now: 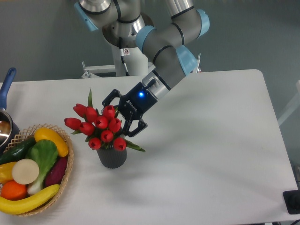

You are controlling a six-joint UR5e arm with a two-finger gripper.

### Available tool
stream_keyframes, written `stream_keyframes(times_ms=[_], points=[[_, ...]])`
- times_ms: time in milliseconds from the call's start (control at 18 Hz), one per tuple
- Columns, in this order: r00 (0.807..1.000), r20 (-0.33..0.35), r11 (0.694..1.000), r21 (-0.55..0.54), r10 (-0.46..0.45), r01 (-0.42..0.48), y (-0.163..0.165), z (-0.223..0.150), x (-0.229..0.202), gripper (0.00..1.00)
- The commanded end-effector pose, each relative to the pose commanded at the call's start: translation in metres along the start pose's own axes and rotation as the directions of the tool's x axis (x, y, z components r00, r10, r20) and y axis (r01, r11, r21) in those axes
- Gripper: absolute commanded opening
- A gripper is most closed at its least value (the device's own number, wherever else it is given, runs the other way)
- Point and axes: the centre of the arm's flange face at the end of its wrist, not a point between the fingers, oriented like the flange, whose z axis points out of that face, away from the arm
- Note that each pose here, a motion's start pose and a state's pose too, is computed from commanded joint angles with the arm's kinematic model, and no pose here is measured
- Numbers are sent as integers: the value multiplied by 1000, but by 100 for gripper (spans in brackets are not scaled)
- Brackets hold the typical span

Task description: Insert the flowers into the vase

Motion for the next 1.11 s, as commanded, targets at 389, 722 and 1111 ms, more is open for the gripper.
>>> stream_keyframes(times_ms=[389,722,1111], points=[[996,80,987,-156,42,-29,-1,-20,10,100],[950,271,931,-361,155,-49,-27,-90,15,100],[829,371,677,-736,418,-12,-57,-193,-6,100]])
